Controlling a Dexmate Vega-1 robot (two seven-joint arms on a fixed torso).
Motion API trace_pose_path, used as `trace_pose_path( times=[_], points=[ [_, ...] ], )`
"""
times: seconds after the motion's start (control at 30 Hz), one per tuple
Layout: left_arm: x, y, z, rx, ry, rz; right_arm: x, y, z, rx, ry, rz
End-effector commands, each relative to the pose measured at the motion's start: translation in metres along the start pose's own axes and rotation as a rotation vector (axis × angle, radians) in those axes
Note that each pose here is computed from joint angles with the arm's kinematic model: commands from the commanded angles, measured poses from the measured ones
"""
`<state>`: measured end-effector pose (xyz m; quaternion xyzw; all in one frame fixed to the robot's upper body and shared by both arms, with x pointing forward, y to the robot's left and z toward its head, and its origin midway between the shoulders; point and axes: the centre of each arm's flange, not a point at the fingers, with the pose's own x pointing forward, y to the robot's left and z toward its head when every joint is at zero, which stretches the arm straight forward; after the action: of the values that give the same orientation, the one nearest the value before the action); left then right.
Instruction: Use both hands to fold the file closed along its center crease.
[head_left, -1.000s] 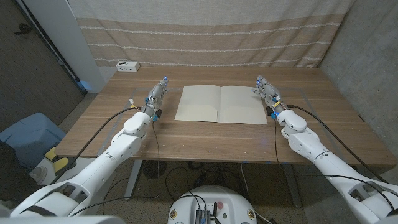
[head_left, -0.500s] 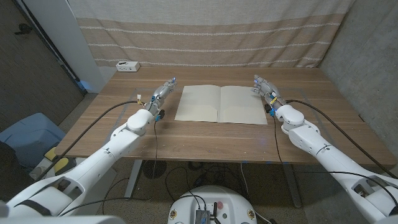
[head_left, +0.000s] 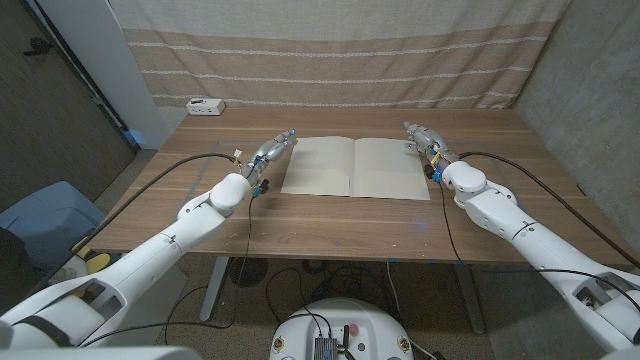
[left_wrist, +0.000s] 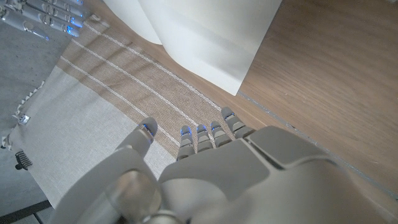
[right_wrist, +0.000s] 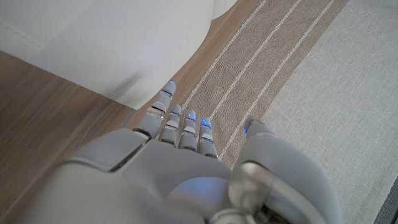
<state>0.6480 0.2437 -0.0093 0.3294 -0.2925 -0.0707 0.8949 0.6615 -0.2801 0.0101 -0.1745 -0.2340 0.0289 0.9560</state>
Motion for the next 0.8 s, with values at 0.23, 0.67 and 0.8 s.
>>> trace_pose_path(
  times=[0.23,0.67,0.8],
  points=[
    [-0.003,-0.016,0.021,0.321,-0.009,-0.104,0.007,-0.006,0.009,-0.196,0.094,-0.019],
    [-0.013,-0.028,0.026,0.463,0.007,-0.131,0.013,-0.007,0.002,-0.290,0.190,-0.044],
    [-0.016,-0.029,0.028,0.500,0.012,-0.138,0.016,-0.007,0.001,-0.331,0.229,-0.058]
  ],
)
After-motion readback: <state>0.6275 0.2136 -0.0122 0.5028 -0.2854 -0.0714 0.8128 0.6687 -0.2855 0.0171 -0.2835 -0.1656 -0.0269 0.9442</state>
